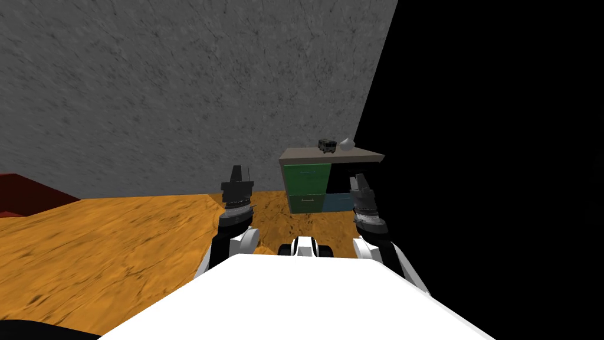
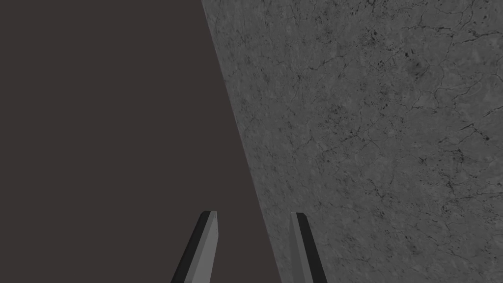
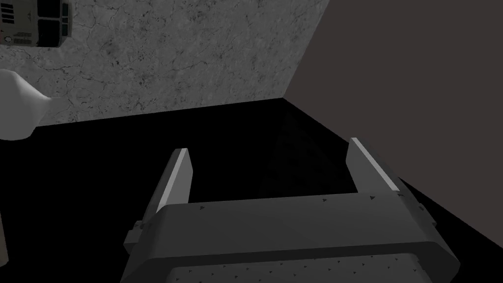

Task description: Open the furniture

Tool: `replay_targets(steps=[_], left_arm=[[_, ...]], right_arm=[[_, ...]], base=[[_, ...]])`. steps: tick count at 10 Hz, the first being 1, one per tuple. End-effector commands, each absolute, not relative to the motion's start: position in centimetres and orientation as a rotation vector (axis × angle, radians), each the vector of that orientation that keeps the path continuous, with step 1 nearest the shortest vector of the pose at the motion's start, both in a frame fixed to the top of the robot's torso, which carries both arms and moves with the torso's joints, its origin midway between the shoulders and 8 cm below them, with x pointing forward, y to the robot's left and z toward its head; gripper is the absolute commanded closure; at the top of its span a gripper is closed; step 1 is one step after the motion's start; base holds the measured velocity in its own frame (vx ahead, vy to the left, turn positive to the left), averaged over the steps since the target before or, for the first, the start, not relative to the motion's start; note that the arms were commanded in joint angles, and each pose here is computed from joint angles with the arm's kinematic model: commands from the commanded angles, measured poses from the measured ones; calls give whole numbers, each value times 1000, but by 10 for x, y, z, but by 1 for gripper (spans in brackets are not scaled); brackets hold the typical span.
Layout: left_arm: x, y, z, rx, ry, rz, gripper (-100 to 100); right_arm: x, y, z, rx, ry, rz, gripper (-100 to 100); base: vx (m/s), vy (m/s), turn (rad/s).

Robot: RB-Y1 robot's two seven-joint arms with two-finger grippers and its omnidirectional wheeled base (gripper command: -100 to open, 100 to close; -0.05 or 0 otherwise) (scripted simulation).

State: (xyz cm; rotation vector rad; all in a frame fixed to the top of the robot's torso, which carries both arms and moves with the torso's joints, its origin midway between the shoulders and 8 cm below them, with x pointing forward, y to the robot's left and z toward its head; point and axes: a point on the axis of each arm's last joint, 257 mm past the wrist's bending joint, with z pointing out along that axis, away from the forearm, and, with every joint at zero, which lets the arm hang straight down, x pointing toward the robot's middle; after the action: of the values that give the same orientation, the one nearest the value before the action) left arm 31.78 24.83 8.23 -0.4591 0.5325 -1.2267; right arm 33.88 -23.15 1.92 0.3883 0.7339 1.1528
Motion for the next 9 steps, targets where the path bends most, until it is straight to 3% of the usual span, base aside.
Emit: replay_targets(steps=[1,9], left_arm=[[318,248,82,-459,533,-1227,0],[318,248,82,-459,533,-1227,0]], right_arm=[[342,-223,17,319,768,1096,-100],[352,-198,6,92,846,868,-100]], base=[[31,39,-18],[37,39,-53]])
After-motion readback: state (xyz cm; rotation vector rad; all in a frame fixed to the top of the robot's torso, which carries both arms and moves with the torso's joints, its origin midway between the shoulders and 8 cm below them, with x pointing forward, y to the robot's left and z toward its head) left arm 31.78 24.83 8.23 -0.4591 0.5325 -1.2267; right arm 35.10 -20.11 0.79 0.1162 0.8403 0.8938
